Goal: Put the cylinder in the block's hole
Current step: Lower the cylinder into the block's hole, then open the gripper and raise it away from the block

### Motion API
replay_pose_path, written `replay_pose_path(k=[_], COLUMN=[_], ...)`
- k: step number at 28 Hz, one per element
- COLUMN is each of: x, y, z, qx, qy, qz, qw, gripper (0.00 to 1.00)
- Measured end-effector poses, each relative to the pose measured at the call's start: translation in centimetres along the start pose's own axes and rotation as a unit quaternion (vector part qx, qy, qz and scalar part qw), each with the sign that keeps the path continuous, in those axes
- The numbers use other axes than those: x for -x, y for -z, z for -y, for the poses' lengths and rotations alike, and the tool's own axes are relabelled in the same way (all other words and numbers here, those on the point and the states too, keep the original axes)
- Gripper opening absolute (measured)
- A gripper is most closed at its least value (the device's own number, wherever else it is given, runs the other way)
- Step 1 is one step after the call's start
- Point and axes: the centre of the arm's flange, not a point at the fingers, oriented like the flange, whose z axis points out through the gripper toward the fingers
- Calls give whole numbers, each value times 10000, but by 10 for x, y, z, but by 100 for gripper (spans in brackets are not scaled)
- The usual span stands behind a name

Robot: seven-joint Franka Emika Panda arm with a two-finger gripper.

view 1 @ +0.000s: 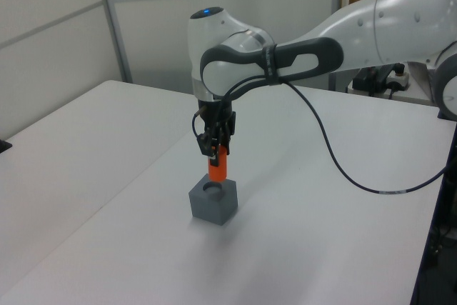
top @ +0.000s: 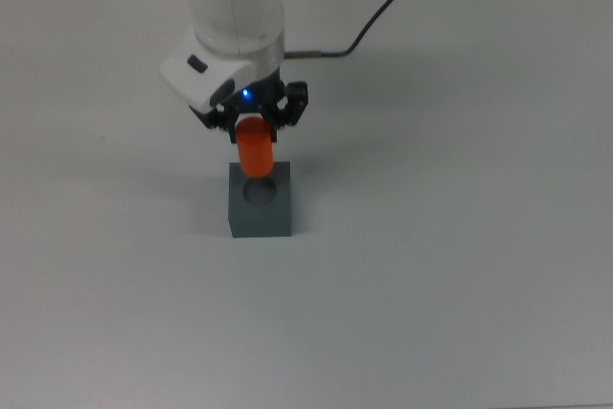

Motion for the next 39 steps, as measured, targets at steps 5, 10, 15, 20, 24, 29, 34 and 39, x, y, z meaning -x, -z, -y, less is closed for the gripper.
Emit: replay_pose_path(k=[5, 10, 15, 20, 24, 29, 34, 39], x=[-10, -13, -14, -16, -16, -17, -18, -18], y=[-15, -23, -32, -38, -39, -45, -50, -50], z=[0, 2, 5, 6, 6, 5, 5, 5], qx=[-6, -2, 3, 7, 12, 35, 37, 37], qy=[1, 16, 42, 53, 54, 63, 65, 65], qz=[-102, -62, 2, 25, 18, 55, 82, 74], qw=[9999, 10000, 10000, 10000, 10000, 10000, 9999, 9999], gripper=[51, 51, 51, 51, 51, 51, 51, 63])
